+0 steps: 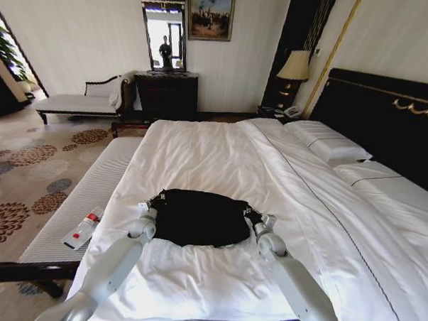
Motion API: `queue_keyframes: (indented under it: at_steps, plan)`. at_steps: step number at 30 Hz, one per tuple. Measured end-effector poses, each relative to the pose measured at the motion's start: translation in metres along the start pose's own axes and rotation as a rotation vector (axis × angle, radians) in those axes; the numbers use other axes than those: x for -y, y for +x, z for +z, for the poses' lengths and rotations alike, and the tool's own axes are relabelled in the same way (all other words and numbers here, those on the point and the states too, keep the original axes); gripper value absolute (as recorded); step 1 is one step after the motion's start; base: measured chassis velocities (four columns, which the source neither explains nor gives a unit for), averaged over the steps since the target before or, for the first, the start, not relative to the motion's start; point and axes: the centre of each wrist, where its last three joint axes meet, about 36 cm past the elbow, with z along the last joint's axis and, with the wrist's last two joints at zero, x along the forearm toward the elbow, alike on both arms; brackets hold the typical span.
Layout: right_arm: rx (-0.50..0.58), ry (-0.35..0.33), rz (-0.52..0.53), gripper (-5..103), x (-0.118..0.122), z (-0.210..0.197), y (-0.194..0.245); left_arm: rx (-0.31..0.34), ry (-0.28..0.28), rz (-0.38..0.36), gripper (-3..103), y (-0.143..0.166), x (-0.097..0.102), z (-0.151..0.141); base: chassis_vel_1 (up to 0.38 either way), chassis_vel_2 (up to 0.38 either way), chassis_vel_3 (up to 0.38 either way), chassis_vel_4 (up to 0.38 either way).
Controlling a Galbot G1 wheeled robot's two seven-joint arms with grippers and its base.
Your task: Fold the clothes on the bed.
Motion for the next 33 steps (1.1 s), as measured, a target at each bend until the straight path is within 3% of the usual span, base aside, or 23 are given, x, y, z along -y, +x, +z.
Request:
queue_keyframes:
  at_steps: [11, 26, 33]
  plan:
    - [0.045, 0.135, -0.003, 0, 0.011, 0.024, 0.058, 0.022, -0.028, -0.005, 0, 0.041, -0.017, 0.011, 0.0, 0.0, 0.0, 0.0]
    - [0.012, 0.133, -0.012, 0, -0.004, 0.057, 0.094, -0.002, -0.053, -0.013, 0, 0.098, -0.015, 0.035, 0.0, 0.0, 0.0, 0.0]
    - [0.023, 0.135, -0.009, 0, -0.004, 0.053, 0.1, -0.008, -0.067, -0.033, 0, 0.105, -0.022, 0.04, 0.0, 0.0, 0.0, 0.0]
